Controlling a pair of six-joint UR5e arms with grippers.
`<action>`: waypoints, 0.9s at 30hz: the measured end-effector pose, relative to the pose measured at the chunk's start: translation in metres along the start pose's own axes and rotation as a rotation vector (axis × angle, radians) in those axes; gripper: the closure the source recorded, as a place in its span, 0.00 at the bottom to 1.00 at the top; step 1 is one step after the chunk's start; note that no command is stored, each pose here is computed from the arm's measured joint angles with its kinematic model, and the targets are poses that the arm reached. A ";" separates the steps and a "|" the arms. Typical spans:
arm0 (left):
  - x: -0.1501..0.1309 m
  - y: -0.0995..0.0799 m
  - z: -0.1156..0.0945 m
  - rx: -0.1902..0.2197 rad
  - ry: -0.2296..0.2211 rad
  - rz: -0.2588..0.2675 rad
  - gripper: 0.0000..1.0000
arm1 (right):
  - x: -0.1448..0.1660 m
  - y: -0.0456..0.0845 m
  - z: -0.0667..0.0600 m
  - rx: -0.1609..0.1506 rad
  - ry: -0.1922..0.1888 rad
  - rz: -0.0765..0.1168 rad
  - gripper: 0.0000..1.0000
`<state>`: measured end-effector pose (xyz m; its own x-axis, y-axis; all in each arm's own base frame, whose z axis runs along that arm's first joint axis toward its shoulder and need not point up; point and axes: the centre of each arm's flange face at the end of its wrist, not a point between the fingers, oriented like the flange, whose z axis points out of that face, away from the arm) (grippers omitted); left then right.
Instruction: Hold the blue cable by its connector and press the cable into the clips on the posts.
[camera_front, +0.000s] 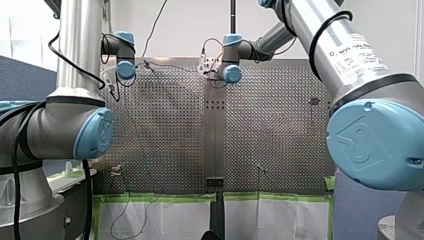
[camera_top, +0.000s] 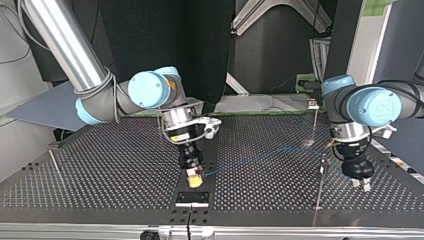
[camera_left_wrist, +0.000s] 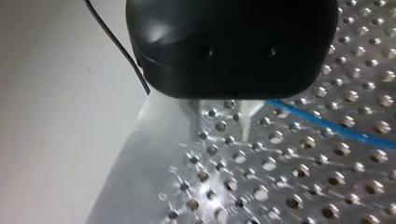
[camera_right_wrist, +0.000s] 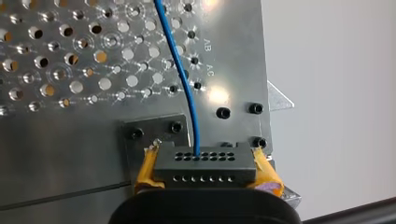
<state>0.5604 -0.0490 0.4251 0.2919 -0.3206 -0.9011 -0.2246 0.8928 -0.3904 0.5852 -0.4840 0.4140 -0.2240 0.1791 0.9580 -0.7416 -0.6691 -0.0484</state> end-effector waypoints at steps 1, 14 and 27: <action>0.001 0.000 -0.001 -0.007 0.008 0.002 0.18 | 0.000 -0.001 0.000 0.001 0.000 0.000 1.00; -0.005 -0.003 -0.017 -0.002 0.091 0.040 0.00 | -0.001 -0.008 -0.002 0.011 -0.007 0.001 1.00; 0.000 0.001 -0.038 -0.038 0.202 0.089 0.00 | -0.002 -0.011 -0.003 0.015 -0.015 -0.001 1.00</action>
<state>0.5247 -0.0604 0.4171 0.0780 -0.3012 -0.9504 -0.2771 0.9091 -0.3109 0.5916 -0.4747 0.4120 -0.2141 0.1688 0.9621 -0.7323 -0.6796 -0.0437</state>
